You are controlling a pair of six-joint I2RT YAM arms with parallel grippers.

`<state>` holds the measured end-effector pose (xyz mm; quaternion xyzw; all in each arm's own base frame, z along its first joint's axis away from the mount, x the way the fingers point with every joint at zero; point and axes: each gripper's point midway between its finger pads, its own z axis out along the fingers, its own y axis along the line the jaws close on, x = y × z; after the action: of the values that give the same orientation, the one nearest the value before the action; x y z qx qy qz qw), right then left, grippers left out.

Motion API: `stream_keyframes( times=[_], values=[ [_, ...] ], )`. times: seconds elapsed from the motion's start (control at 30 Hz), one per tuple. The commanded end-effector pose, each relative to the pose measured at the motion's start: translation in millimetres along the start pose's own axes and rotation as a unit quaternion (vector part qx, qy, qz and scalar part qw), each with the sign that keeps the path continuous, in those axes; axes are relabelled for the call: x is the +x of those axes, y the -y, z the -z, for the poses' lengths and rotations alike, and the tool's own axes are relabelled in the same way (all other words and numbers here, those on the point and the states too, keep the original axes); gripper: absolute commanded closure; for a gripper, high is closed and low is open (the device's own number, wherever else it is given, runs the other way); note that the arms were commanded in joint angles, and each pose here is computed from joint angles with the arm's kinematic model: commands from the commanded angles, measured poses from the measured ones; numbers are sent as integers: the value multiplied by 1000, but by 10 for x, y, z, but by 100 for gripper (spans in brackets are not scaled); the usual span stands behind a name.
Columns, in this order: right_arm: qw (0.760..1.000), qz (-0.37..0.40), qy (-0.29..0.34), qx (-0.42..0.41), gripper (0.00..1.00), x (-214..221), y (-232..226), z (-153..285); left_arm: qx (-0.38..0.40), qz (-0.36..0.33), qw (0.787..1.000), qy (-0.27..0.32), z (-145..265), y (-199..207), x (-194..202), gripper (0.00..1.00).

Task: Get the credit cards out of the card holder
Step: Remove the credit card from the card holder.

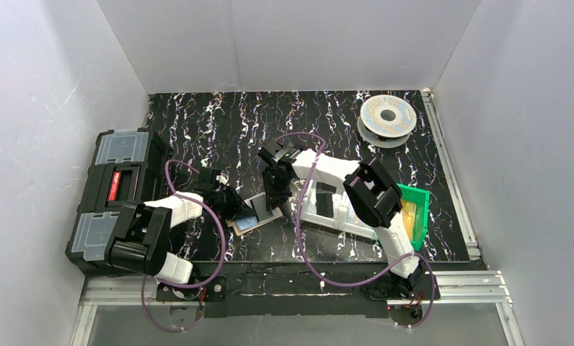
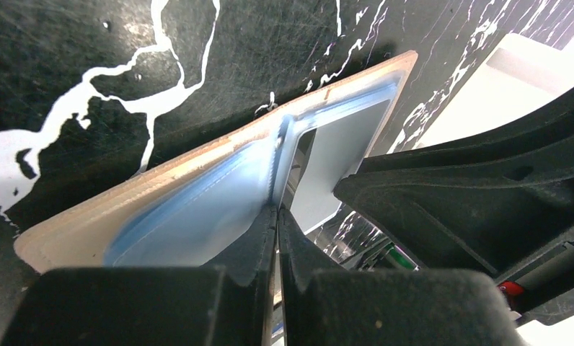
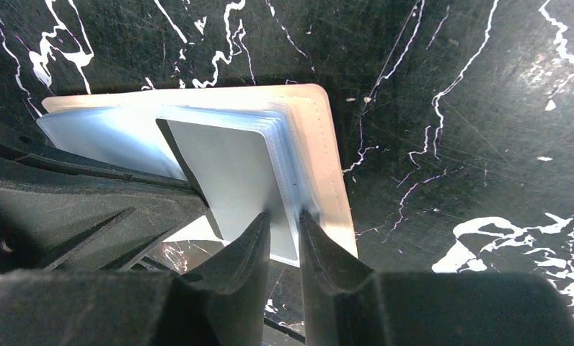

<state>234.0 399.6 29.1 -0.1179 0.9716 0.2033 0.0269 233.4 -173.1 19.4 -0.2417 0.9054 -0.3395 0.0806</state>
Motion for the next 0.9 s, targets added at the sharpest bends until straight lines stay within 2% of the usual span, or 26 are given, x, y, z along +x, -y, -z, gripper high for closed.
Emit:
stream_keyframes(
  times=[0.0, 0.4, 0.53, 0.63, 0.8, 0.87],
  values=[
    [998, -4, -20, 51, 72, 95, 286, -284, -40, -19, 999, 13, 60, -89, -30, 100],
    [998, -23, -22, 49, 65, 82, 396, -294, -60, -25, 998, 20, 196, -160, -36, 100],
    [998, -23, -24, 49, 66, 95, 408, -312, -59, -24, 998, 22, 213, -169, -30, 100],
    [998, -24, -24, 49, 72, 93, 406, -318, -34, -26, 999, 20, 201, -90, -27, 100],
    [998, -22, -28, 51, 79, 99, 415, -329, 0, -15, 1000, 23, 154, 12, -44, 84],
    [998, -20, -29, 51, 79, 102, 420, -333, 4, -14, 1000, 21, 126, 20, -53, 81]
  ],
)
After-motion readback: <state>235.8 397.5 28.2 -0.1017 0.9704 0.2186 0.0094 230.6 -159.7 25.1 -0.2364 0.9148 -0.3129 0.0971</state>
